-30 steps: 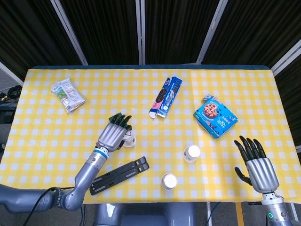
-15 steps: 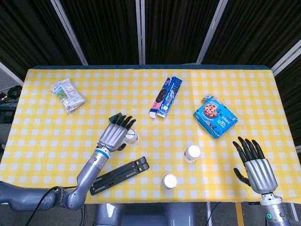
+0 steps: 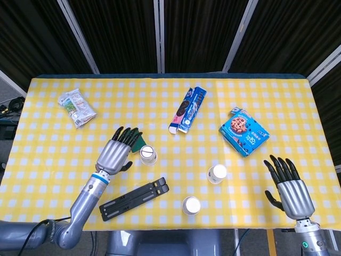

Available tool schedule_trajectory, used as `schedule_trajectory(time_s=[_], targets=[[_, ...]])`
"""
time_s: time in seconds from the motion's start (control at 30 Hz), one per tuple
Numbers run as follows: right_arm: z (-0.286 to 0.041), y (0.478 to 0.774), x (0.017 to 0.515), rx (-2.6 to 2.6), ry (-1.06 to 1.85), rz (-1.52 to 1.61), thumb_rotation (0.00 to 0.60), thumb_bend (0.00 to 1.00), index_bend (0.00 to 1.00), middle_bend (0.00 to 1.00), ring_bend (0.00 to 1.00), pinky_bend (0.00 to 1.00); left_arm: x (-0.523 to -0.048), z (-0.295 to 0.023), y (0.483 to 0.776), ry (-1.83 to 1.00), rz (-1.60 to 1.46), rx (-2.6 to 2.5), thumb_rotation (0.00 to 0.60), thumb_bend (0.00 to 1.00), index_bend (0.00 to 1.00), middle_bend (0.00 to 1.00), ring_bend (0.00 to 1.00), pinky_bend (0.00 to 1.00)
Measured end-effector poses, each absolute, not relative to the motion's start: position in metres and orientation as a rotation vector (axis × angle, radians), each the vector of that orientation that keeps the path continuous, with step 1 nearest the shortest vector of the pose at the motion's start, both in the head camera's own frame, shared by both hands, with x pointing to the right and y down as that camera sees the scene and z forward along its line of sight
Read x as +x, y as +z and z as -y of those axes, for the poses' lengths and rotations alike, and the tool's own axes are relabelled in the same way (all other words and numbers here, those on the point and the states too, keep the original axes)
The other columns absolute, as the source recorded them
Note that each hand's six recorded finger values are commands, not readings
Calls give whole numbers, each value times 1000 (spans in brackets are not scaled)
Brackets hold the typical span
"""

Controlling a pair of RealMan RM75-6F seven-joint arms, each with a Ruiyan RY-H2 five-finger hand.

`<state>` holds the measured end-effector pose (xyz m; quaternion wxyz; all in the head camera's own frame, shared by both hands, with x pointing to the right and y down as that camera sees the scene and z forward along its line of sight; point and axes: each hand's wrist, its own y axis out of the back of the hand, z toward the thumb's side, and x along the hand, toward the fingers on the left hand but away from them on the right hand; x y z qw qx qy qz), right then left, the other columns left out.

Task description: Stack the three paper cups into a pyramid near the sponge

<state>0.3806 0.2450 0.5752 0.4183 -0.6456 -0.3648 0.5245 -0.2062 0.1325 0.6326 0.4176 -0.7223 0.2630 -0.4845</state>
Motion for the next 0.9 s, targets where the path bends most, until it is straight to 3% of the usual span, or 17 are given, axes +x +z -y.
schedule_trajectory(time_s=[0.43, 0.7, 0.9], targets=[[-247, 580, 372, -1657, 1303, 888, 600, 196, 0, 0, 0, 0, -351, -202, 574, -1270, -882, -1670, 600, 283, 0, 0, 0, 0], [-249, 580, 358, -1762, 1231, 852, 600, 200, 155, 0, 0, 0, -380, -216, 562, -1256, -921, -1640, 600, 283, 0, 0, 0, 0], [-257, 577, 344, -1984, 1185, 799, 600, 206, 176, 0, 0, 0, -381, -214, 565, -1266, -916, -1644, 600, 283, 0, 0, 0, 0]])
